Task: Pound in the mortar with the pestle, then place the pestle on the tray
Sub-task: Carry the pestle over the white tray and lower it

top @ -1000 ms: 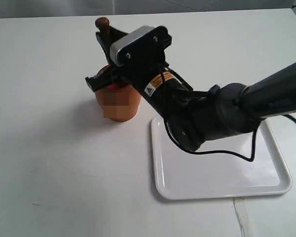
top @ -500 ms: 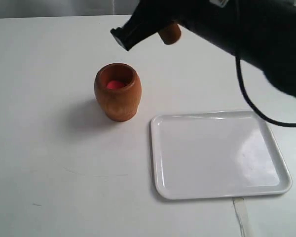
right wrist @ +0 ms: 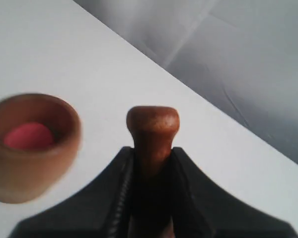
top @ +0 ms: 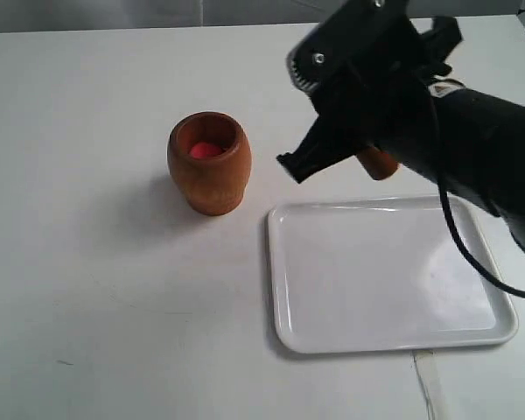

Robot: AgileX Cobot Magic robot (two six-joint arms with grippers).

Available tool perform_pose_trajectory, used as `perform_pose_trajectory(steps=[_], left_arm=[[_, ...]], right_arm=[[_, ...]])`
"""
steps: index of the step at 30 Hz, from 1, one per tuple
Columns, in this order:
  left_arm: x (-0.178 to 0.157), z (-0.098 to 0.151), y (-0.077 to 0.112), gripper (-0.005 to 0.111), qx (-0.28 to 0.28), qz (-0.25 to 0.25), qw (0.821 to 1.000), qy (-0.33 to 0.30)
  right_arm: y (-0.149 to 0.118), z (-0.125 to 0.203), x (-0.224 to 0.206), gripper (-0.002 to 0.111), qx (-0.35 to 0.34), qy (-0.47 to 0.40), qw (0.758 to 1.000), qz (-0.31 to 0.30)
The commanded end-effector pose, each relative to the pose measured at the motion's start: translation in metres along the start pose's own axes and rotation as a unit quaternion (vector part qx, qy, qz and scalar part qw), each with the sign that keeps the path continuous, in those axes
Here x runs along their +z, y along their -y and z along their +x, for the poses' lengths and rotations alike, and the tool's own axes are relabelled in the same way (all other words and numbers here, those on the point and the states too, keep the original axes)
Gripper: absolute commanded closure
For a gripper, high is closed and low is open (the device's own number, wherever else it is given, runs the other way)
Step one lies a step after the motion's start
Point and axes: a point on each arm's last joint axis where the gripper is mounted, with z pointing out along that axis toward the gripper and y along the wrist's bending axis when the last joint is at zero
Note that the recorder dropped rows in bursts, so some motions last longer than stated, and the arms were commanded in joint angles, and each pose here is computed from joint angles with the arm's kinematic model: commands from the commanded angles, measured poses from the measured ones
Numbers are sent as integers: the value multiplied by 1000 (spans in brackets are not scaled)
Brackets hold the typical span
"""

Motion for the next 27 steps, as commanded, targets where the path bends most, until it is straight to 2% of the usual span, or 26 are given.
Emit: perform_pose_trajectory(steps=[1,3,8,10,12,15,17,20,25,27], left_arm=[[0,0,1,107,-6,4,1000,4],[0,0,1,107,-6,4,1000,4],[0,0,1,107,-6,4,1000,4],[0,0,1,107,-6,4,1000,4],[0,0,1,107,-6,4,1000,4],[0,0,1,107,-6,4,1000,4],[0,0,1,107,-6,4,1000,4],[0,0,1,107,-6,4,1000,4],[0,0,1,107,-6,4,1000,4],[0,0,1,107,-6,4,1000,4]], right_arm=[[14,31,-5,108,-6,-125,988,88],[8,38,-6,108,-45,-154,986,50],[-6,53,-1,108,-54,-170,984,4],[-21,66,12,108,-56,-190,979,-40],[-41,86,27,108,-66,-225,968,-92],[-56,117,43,108,-88,-286,948,-110],[-64,127,47,108,-88,-300,941,-132],[-67,130,49,108,-89,-305,938,-137],[-60,131,49,108,-101,-315,938,-104],[-60,131,49,102,-101,-315,938,-104]])
